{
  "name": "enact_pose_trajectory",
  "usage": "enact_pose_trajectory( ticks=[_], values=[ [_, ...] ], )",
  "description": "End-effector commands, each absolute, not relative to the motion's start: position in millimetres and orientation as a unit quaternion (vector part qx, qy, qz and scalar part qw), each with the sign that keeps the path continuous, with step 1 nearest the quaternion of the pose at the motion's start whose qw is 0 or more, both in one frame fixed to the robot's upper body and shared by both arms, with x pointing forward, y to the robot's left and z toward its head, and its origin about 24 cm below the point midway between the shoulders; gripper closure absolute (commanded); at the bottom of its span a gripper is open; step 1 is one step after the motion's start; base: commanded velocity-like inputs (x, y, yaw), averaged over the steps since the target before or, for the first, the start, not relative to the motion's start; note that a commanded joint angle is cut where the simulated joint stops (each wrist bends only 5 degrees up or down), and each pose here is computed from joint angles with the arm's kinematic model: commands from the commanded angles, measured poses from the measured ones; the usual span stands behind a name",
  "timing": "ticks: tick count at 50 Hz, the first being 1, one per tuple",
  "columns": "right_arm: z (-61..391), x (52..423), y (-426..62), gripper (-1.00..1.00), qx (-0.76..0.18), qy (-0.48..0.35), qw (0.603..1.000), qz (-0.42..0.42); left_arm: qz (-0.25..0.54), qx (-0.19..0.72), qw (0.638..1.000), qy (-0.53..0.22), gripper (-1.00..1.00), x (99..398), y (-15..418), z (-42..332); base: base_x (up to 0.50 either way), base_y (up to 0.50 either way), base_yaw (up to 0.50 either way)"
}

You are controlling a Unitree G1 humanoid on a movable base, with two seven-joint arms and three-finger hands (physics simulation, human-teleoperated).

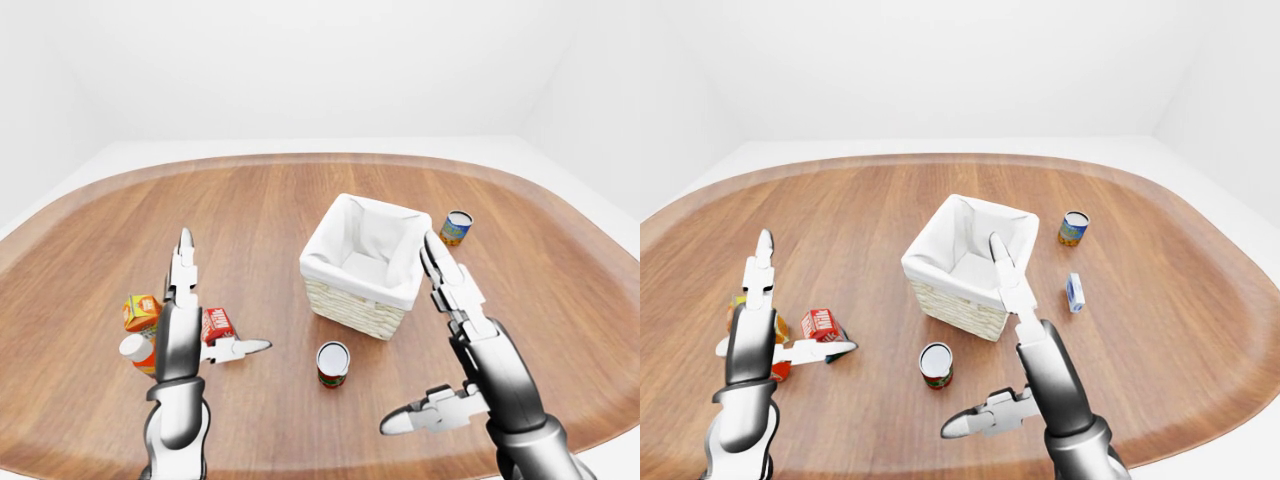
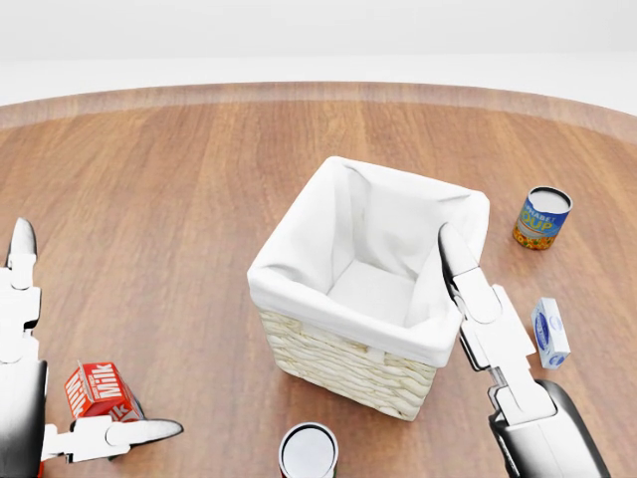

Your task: Pick the milk and place it in the basket.

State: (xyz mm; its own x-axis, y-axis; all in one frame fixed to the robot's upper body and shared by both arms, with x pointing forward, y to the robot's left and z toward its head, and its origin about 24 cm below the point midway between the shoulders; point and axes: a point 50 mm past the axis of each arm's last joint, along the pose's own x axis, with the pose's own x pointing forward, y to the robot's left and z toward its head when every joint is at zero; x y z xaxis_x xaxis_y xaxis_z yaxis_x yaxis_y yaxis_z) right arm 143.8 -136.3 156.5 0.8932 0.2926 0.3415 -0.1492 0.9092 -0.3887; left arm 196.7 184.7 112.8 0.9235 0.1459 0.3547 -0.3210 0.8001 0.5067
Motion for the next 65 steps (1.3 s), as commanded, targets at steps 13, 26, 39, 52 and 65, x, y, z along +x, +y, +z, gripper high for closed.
enact_pose_trajectory(
  ticks=[13,26,39,52,65],
  values=[
    [156.9,143.3,-136.0,-1.00,-0.176,-0.200,0.957,0.118,0.128,0.331,0.930,-0.094,-1.00,210.8,191.6,81.5,0.00,0.00,0.00],
    [156.6,143.1,-135.4,-1.00,-0.177,-0.200,0.956,0.118,0.136,0.347,0.923,-0.091,-1.00,210.7,196.3,82.1,0.00,0.00,0.00],
    [157.1,142.6,-135.4,-1.00,-0.174,-0.199,0.957,0.120,0.140,0.354,0.921,-0.082,-1.00,217.6,199.0,76.3,0.00,0.00,0.00],
    [157.2,143.1,-135.9,-1.00,-0.173,-0.199,0.957,0.119,0.154,0.359,0.918,-0.065,-1.00,230.4,207.6,65.2,0.00,0.00,0.00],
    [158.6,142.8,-137.2,-1.00,-0.169,-0.200,0.958,0.117,0.156,0.365,0.917,-0.047,-1.00,233.2,210.4,54.8,0.00,0.00,0.00]
  ],
)
